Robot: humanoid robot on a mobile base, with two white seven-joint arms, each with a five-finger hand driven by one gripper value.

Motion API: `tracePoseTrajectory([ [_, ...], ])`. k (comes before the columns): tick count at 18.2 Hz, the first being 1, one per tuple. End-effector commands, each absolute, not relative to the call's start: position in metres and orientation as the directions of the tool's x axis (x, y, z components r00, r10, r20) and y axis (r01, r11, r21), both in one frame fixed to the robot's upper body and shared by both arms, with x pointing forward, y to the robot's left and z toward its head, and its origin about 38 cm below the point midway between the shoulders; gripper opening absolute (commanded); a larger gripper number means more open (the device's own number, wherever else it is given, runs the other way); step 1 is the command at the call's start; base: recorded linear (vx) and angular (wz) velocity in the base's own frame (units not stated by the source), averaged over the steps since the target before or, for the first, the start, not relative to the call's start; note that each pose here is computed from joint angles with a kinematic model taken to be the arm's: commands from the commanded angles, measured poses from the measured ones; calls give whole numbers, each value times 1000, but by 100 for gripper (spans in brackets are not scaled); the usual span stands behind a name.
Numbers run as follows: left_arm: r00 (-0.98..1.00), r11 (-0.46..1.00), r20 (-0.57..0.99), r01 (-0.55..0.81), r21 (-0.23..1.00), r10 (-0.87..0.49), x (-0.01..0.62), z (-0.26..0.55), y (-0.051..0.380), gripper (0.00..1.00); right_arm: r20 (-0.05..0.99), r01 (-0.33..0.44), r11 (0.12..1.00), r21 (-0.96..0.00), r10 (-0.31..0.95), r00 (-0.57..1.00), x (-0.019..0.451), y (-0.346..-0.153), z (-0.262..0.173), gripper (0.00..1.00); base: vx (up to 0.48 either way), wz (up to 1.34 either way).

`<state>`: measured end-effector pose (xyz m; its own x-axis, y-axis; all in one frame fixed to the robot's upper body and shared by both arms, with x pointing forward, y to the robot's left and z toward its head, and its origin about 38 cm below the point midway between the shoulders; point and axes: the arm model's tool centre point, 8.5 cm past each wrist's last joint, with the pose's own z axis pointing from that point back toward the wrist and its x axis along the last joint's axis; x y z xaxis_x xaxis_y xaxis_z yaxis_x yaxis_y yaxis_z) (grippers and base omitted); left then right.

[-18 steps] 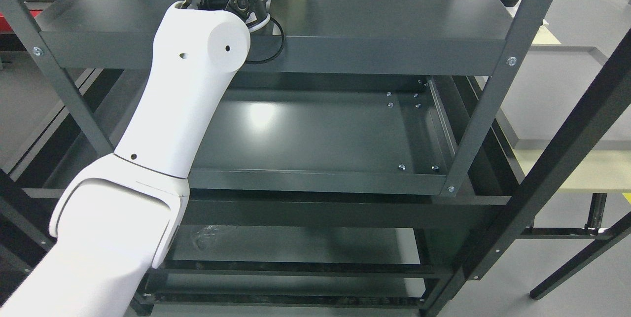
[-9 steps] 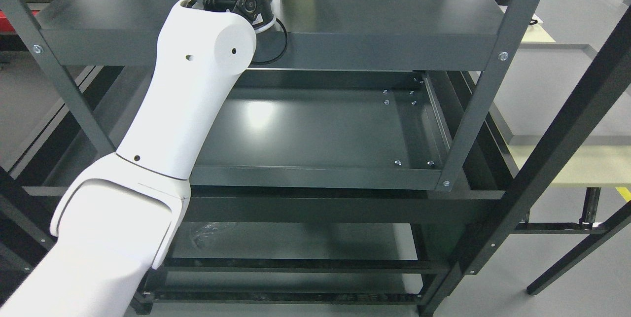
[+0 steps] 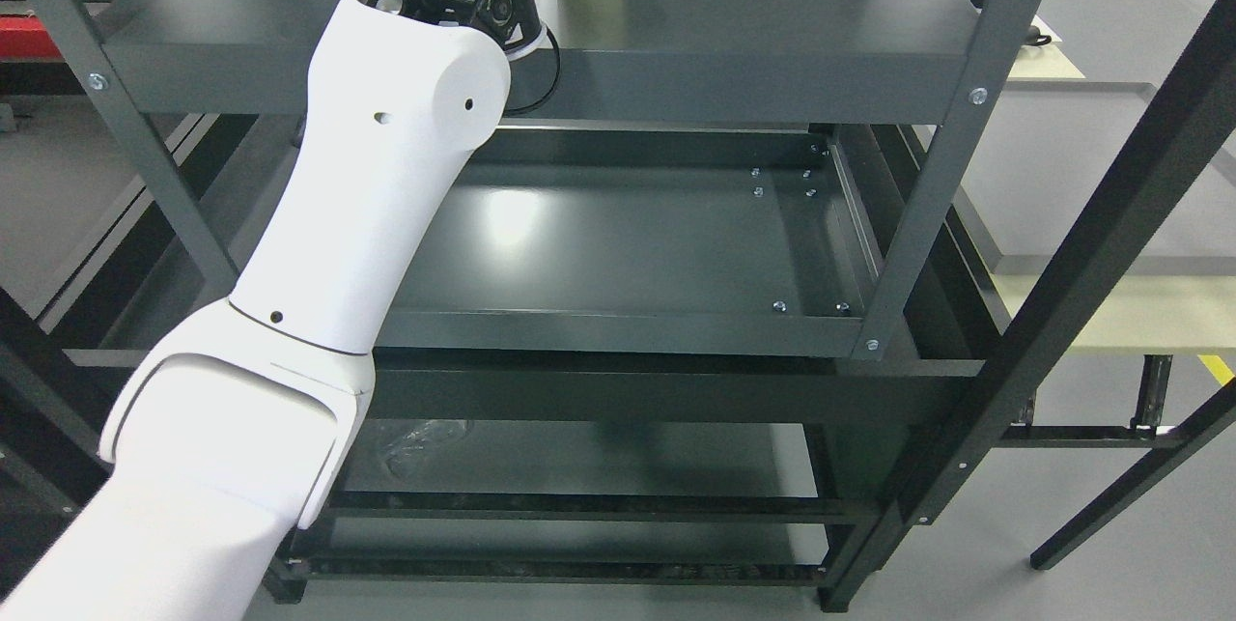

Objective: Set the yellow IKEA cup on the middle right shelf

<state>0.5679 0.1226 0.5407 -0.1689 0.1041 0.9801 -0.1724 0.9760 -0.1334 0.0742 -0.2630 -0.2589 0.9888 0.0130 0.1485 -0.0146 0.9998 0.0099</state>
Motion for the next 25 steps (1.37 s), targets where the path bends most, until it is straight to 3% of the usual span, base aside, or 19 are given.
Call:
tracePoseTrajectory([
  [1, -226, 979, 972, -176, -101, 60, 554, 554, 125, 99, 138, 23, 977, -213, 7, 990, 67, -291, -257, 99, -53, 54],
  [12, -293, 987, 956, -154, -51, 4, 534, 550, 111, 99, 136, 23, 977, -213, 7, 991, 67, -291, -257, 99, -67, 30],
  [19, -369, 996, 929, -72, -62, 31, 504, 549, 98, 99, 138, 23, 977, -213, 7, 990, 67, -291, -257, 99, -45, 45],
  [25, -441, 999, 896, 13, -52, 53, 473, 516, 112, 99, 138, 23, 977, -213, 7, 990, 67, -291, -257, 99, -29, 30],
])
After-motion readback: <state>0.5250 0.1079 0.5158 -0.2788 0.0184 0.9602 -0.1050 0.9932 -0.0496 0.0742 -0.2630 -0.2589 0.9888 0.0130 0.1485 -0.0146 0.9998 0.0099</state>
